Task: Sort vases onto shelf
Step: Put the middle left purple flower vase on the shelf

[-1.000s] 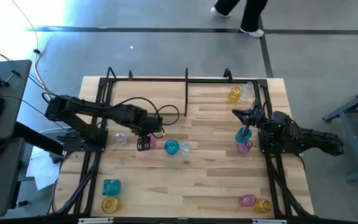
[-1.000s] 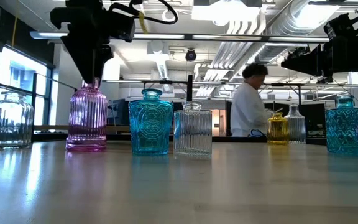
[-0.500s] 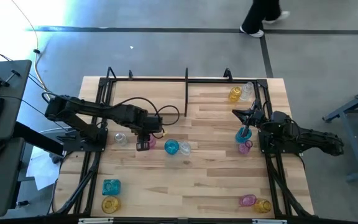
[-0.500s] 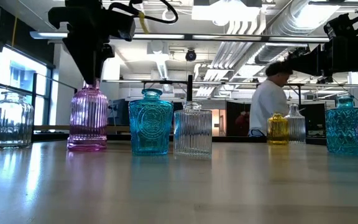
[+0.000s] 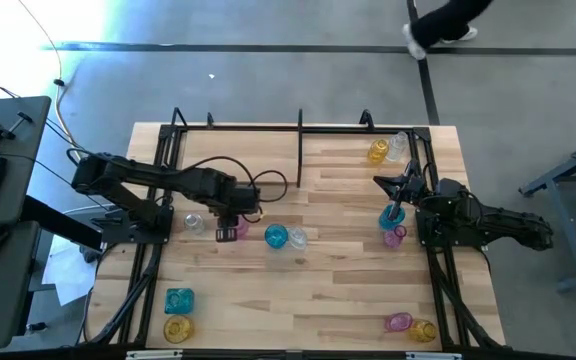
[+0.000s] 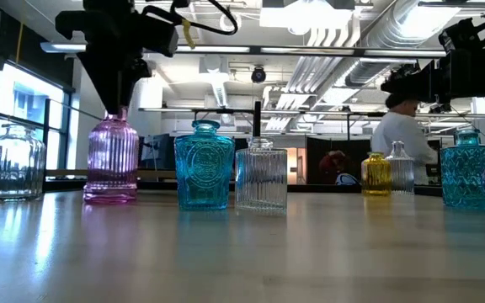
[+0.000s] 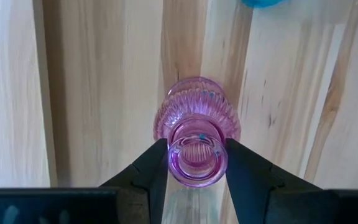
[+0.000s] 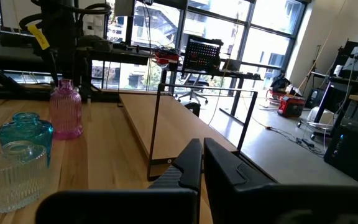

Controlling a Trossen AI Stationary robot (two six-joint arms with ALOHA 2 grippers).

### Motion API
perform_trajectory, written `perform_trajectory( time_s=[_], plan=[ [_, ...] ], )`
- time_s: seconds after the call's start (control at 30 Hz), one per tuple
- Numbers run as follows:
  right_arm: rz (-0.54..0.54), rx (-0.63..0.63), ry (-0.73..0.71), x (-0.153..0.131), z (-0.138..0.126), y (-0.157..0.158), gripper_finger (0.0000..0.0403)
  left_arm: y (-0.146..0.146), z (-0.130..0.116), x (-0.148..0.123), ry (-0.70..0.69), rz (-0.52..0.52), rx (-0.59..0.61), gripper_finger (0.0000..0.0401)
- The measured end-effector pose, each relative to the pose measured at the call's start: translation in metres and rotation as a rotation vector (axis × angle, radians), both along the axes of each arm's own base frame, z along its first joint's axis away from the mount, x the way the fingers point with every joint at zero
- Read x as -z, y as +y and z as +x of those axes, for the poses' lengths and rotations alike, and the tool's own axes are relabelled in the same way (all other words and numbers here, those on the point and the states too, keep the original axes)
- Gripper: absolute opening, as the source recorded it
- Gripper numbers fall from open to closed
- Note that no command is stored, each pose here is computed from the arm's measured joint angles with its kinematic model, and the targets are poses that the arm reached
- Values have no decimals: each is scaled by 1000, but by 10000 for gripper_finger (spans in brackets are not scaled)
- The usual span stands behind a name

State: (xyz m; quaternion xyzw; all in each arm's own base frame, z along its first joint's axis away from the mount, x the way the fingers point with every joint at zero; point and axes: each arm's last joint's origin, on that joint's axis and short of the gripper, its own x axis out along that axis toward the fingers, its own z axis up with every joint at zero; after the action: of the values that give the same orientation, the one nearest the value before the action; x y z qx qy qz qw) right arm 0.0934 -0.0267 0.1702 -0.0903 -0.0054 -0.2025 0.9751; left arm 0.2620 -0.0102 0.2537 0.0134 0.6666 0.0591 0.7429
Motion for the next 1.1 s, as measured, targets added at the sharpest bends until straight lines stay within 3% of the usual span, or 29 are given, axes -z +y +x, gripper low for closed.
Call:
perform_trajectory(
  time_s=[0.3,0.6,0.83,1.1],
  plan=[
    [0,0,0,0,0,0,0,14,-20,-24,-76,6,-81,121],
    [0,0,0,0,0,0,0,56,-60,-49,-109,9,-332,121],
    [0,-1,0,0,0,0,0,95,-78,-52,-102,51,-473,121],
    [0,0,0,0,0,0,0,130,-80,-45,-108,70,-561,121]
  ],
)
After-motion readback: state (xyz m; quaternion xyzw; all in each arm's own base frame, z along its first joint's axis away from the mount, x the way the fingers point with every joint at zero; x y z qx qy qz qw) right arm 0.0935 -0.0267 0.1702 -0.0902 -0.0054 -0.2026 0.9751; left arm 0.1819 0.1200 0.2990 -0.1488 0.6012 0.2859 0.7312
